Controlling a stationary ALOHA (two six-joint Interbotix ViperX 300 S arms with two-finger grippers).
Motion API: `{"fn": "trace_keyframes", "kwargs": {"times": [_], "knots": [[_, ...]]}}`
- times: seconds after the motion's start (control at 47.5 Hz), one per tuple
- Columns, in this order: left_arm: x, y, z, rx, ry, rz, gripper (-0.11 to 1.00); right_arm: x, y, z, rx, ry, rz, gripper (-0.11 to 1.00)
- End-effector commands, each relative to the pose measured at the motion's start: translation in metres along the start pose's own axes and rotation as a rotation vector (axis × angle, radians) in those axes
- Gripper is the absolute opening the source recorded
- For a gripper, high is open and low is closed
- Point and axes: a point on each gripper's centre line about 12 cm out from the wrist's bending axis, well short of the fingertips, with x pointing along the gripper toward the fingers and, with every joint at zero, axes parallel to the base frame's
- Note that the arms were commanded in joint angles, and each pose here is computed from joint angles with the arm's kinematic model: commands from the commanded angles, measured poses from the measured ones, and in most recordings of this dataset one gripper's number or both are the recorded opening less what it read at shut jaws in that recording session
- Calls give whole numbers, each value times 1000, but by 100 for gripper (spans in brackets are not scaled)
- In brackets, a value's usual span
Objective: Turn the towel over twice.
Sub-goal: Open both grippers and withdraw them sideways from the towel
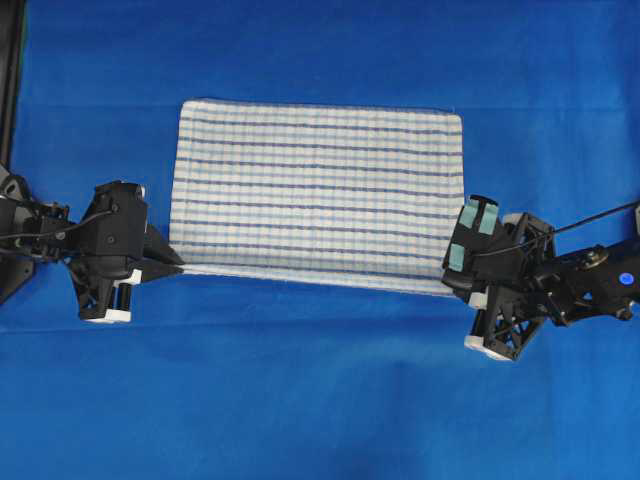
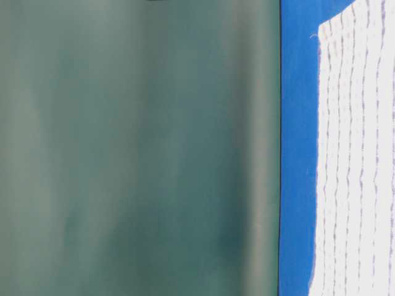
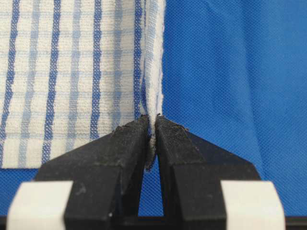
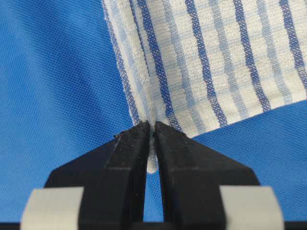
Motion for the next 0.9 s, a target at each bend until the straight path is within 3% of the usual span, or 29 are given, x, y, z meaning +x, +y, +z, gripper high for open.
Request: {"fn": "trace_keyframes", "kwargs": {"times": [0.0,0.126,0.168,0.336,0.379,0.463,0.715,0.883], "knots": [[0,-1,5,2,-15,-3,5,-3,5,5,-1,-14,15,9],[0,-1,7,-1,-18,-3,6,-2,5,7,0,-15,9,10],[1,-1,9,-1,-23,-4,11,-2,4,7,-1,-13,4,16],[0,-4,16,4,-42,-11,58,-3,2,11,-13,-18,-19,62],[0,-4,18,5,-50,-13,70,-4,1,12,-16,-20,-27,66],[-2,-5,23,6,-65,-14,87,-8,2,17,-28,-35,-30,64],[-20,-7,42,8,-102,-20,82,-39,3,39,-87,-153,-16,62],[-47,-8,62,10,-190,-29,82,-67,-3,51,-118,-251,-17,62]]}}
